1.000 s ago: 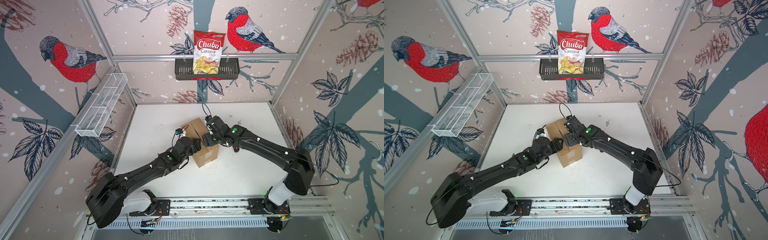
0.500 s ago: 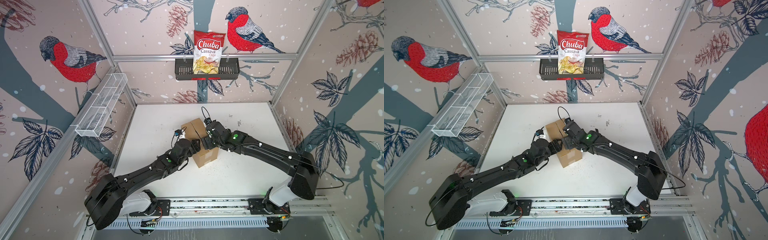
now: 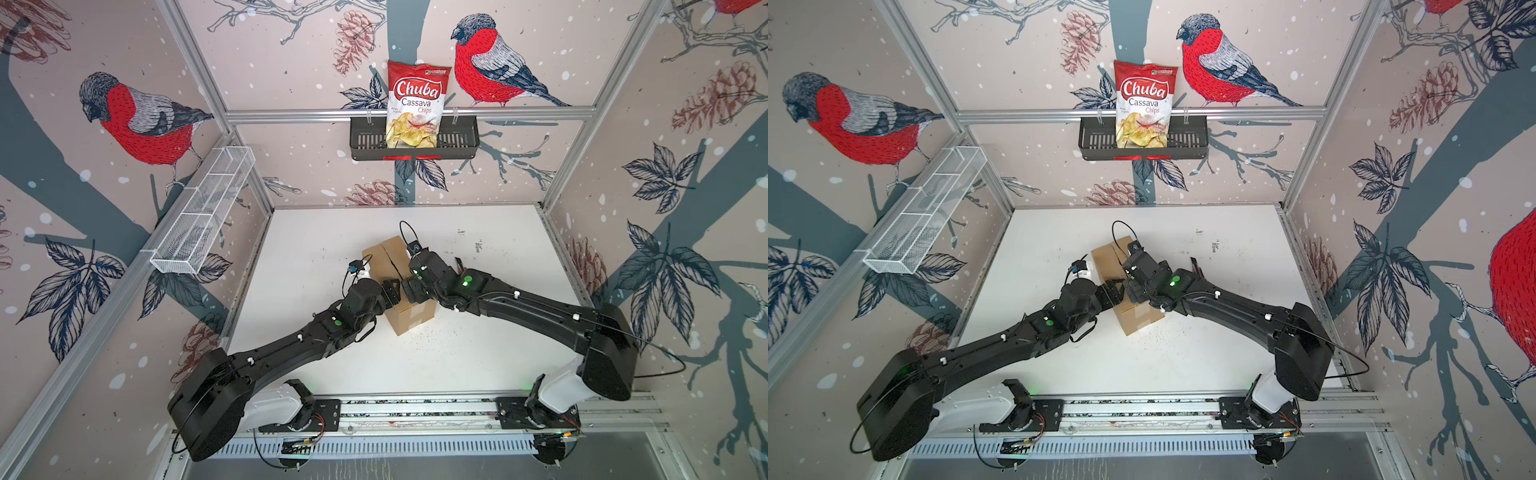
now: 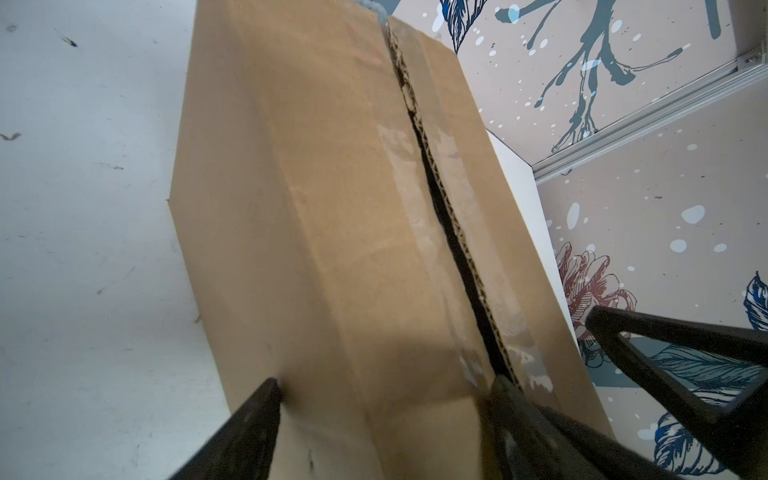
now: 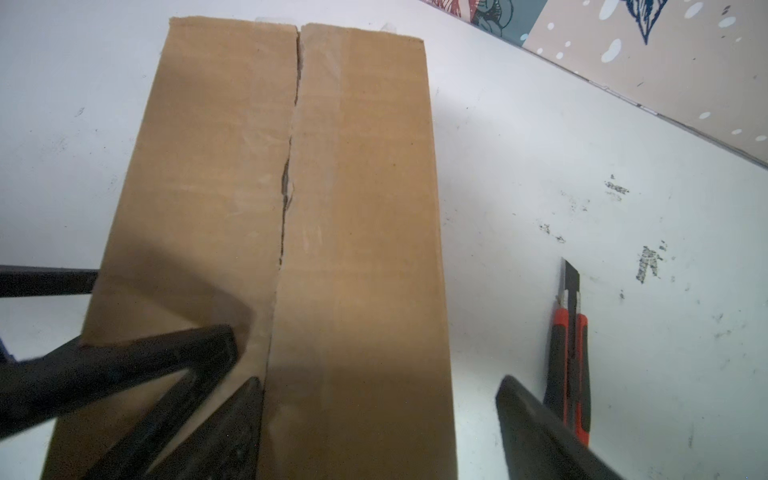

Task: Unpack the express box

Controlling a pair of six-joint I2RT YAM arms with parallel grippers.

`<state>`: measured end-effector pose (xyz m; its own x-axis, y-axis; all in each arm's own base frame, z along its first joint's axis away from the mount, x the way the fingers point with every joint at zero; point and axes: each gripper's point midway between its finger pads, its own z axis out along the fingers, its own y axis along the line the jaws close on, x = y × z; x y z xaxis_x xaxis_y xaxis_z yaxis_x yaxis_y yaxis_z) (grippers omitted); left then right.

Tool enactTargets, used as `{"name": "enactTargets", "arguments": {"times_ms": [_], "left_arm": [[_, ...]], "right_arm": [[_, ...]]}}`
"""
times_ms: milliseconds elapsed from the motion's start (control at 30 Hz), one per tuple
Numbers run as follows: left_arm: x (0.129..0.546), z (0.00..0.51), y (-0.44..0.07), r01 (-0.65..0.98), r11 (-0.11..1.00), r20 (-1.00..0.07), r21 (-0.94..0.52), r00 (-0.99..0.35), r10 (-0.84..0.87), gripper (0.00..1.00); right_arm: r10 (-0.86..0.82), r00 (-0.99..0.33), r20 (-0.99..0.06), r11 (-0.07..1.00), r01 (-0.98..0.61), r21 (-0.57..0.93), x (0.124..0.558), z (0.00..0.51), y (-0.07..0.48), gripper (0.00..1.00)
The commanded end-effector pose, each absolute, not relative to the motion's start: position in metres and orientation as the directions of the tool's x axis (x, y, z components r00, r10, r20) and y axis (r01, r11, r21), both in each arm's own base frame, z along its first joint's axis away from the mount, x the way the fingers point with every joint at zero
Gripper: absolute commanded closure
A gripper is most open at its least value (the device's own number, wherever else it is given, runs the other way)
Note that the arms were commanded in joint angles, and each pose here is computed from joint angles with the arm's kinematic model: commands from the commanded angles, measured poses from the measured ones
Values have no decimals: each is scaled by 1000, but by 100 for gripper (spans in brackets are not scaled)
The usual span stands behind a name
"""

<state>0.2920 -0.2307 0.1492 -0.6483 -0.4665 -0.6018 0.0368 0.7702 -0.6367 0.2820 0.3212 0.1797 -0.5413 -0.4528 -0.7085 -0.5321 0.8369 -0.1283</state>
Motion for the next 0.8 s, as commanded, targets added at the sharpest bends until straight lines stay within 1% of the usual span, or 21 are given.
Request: {"name": "enactTargets", "arguments": {"times_ms": [0, 367, 767], "left_arm": [[289, 144, -229, 31, 779, -599, -626, -659, -455, 23], [289, 144, -229, 30, 774, -594, -633, -661, -459, 23], [287, 143, -229, 29, 769, -588, -639, -663, -464, 23]], "right_arm": [[-454, -517, -726, 850, -496, -178, 287, 182, 317, 14], [-463, -473, -750, 860, -446, -249, 285, 180, 318, 14], [-480, -456, -749, 846, -467, -257, 283, 177, 330, 13]]}}
